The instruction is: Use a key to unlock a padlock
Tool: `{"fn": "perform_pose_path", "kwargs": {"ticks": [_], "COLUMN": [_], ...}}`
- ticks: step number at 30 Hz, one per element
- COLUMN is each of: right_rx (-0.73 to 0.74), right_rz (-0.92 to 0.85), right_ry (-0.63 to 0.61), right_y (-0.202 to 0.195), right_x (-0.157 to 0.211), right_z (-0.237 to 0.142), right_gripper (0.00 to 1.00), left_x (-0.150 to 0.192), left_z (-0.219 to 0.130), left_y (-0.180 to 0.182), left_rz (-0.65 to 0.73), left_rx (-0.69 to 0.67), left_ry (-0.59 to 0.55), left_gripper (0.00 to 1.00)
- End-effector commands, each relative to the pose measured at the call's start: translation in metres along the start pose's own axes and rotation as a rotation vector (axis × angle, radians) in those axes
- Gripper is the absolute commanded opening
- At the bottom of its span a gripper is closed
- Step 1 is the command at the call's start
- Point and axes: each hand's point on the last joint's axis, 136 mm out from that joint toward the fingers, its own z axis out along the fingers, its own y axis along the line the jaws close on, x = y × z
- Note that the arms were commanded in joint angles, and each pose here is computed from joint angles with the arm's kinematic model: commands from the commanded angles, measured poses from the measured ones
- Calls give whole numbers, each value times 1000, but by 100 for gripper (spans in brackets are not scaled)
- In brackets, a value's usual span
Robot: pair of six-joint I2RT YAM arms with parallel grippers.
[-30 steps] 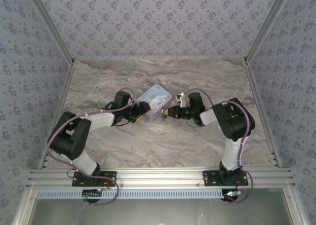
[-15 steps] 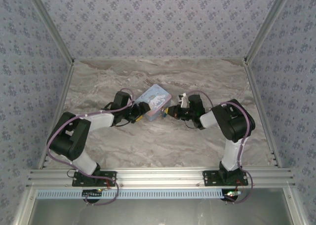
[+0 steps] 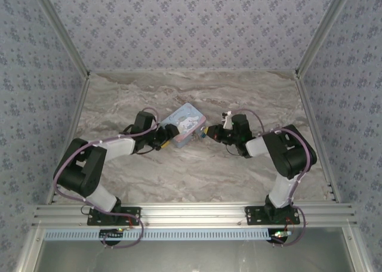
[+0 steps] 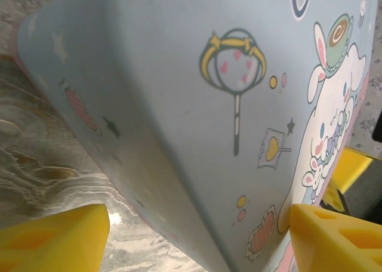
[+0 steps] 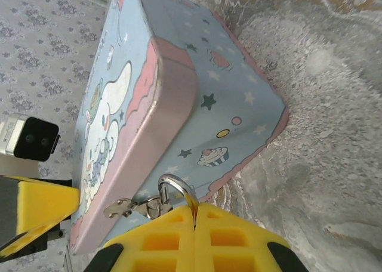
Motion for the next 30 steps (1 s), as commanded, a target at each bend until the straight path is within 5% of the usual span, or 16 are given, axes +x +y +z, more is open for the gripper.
{"fn": "perform_pose_path", "kwargs": {"ticks": [1, 8, 16, 17, 30], "right_rx": [43, 132, 320, 357, 548], "right_rz": [-43, -96, -144, -141, -174], "right_ry": [2, 98, 231, 255, 437], "right_y": [2, 9, 12, 9, 21], "right_x": [0, 18, 42, 46, 81], "right_z": [-14, -45, -92, -99, -127], "right_gripper": [0, 0, 0, 0, 1], "left_x": [4, -18, -47, -51, -100], "left_z": [-5, -7, -27, -32, -121], "left_y": [34, 28, -6, -10, -51], "left_rz": [-30, 10, 141, 160, 419], "left_rx": [-124, -126, -97, -96, -199], "left_ry": [15, -16, -86, -103, -420], "left_gripper": [78, 79, 93, 99, 99]}}
